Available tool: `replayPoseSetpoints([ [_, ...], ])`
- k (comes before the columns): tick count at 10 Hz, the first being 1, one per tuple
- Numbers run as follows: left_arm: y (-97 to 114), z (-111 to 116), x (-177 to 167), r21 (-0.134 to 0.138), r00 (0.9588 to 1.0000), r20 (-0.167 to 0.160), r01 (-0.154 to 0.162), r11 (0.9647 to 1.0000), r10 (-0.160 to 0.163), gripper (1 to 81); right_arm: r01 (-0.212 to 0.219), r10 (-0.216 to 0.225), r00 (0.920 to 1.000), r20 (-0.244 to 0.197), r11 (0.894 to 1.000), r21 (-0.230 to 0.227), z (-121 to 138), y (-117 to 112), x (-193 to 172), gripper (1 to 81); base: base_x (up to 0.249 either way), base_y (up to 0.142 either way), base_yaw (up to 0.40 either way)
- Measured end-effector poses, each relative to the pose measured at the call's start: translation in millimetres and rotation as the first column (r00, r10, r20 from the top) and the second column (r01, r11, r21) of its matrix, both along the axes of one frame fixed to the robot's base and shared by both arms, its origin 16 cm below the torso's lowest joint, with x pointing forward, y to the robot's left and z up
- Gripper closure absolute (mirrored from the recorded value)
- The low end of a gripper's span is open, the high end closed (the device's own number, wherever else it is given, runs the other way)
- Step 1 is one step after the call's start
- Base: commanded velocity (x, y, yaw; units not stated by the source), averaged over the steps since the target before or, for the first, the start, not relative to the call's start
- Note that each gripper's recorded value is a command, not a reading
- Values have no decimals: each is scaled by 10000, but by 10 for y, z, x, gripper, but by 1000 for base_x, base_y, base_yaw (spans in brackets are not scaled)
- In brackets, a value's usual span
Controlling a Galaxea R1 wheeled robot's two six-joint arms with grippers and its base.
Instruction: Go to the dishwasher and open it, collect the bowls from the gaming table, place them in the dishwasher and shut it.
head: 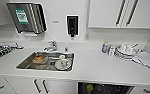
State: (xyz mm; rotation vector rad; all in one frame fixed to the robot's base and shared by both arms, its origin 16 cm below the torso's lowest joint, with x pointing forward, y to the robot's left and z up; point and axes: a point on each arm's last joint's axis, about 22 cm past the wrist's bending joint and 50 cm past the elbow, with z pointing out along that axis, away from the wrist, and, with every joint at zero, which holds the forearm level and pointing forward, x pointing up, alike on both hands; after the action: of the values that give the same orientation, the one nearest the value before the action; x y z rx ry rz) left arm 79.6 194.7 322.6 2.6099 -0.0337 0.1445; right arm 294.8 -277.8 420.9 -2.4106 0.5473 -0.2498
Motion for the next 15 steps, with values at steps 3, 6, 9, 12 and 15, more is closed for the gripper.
replayPoseSetpoints([
  [3, 7, -1, 1, 8, 10000, 4, 5, 10000, -5, 10, 49, -48, 9997, -252, 10000, 46, 147, -6, 200, 10, 0, 0, 0],
  [6, 5, -3, -24, 27, 10000, -50, 19, 10000, -18, 10, 790, -803, 9967, 107, 9928, 897, 597, 134, 934, 10, 0, 0, 0],
  [9, -28, -2, -33, -4, 10000, -76, 15, 10000, -15, 10, 1083, -1700, 9603, 2211, 9579, 2659, 1285, 394, 1797, 10, 0, 0, 0],
  [12, -21, -3, -30, 7, 10000, -75, 18, 10000, -18, 10, 789, -1133, 9806, 1602, 9753, 2064, 1008, 316, 1315, 10, 0, 0, 0],
  [15, -95, 2, -27, -82, 10000, -75, -4, 10000, 3, 10, 335, -371, 9967, 725, 9982, 503, 339, -69, 486, 10, 0, 0, 0],
])
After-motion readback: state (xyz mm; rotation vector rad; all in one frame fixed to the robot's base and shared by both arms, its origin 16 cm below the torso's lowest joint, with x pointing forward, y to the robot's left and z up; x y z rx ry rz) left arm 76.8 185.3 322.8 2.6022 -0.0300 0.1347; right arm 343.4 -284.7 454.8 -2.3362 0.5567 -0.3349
